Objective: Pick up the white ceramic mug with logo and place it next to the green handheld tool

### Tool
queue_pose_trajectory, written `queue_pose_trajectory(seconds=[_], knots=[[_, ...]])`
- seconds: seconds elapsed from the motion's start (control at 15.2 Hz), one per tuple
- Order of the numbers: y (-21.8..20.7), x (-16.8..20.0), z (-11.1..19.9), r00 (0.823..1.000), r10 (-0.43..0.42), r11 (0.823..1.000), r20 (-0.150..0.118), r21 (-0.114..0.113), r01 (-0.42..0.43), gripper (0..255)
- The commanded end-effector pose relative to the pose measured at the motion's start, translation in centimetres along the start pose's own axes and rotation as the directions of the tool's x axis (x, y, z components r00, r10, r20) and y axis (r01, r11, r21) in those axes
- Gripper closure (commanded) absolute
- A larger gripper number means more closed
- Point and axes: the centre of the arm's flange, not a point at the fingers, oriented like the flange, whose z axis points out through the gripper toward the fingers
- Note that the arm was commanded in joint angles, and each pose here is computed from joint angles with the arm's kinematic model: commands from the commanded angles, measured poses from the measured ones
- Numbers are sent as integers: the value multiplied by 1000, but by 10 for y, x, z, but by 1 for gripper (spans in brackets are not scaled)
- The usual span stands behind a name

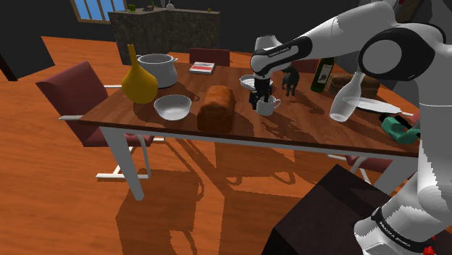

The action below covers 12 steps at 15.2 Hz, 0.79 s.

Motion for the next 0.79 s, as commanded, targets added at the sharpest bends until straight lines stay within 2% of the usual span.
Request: queue_pose_trajectory(seconds=[0.0, 0.07, 0.13, 0.73], knots=[[0, 0, 0, 1000, 0, 1000, 0, 0, 0, 0], [0, 0, 0, 1000, 0, 1000, 0, 0, 0, 0], [0, 0, 0, 1000, 0, 1000, 0, 0, 0, 255], [0, 0, 0, 1000, 0, 1000, 0, 0, 0, 255]])
